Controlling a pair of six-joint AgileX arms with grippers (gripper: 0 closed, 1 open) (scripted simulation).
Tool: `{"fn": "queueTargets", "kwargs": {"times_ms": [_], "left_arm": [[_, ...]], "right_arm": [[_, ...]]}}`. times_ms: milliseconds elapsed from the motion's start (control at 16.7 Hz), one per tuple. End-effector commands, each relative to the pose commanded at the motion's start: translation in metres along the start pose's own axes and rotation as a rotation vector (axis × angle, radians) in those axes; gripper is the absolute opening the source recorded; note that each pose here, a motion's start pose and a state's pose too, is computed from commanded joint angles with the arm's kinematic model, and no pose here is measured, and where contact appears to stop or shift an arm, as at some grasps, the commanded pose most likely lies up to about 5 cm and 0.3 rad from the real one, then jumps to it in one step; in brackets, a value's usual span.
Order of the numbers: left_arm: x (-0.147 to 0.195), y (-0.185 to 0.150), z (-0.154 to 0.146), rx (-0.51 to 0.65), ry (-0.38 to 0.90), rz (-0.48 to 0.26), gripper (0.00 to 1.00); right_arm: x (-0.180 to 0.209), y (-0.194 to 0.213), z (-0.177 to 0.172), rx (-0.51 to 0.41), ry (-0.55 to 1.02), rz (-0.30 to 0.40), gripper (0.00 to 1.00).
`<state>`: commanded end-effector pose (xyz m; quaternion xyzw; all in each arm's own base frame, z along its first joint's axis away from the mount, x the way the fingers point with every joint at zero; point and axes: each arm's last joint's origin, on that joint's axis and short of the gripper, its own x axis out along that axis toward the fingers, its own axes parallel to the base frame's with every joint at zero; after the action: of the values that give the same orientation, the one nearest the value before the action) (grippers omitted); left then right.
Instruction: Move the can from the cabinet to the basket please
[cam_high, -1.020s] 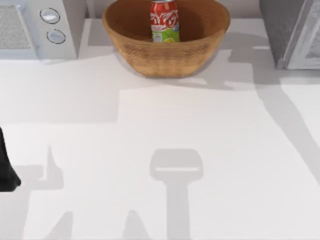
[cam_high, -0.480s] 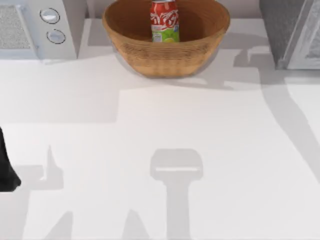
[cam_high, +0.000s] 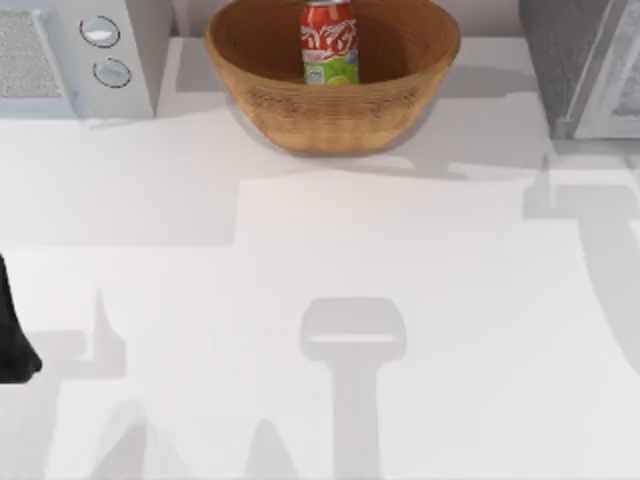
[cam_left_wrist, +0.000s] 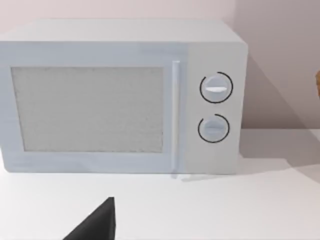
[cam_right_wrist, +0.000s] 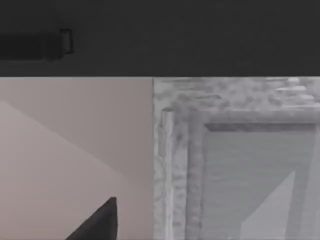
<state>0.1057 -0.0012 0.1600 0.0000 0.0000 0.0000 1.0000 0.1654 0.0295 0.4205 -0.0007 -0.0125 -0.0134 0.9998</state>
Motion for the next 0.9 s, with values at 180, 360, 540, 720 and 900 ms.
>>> {"fn": "queueTargets", "kwargs": {"times_ms": [180,360,540,720,900], "left_arm": [[0.0,0.0,0.0,0.0,0.0,0.0,1.0],[0.0,0.0,0.0,0.0,0.0,0.0,1.0],[0.0,0.0,0.0,0.0,0.0,0.0,1.0],[0.0,0.0,0.0,0.0,0.0,0.0,1.0],[0.0,0.0,0.0,0.0,0.0,0.0,1.0]], "right_arm": [[-0.027,-0.012,-0.075,-0.009,0.057,0.006,1.0],[-0.048,-0.021,-0.152,-0.01,0.097,0.012,1.0],[-0.06,-0.027,-0.212,-0.004,0.086,0.018,1.0],[-0.065,-0.031,-0.247,0.001,0.046,0.024,1.0],[-0.065,-0.032,-0.259,0.001,0.025,0.027,1.0]]}}
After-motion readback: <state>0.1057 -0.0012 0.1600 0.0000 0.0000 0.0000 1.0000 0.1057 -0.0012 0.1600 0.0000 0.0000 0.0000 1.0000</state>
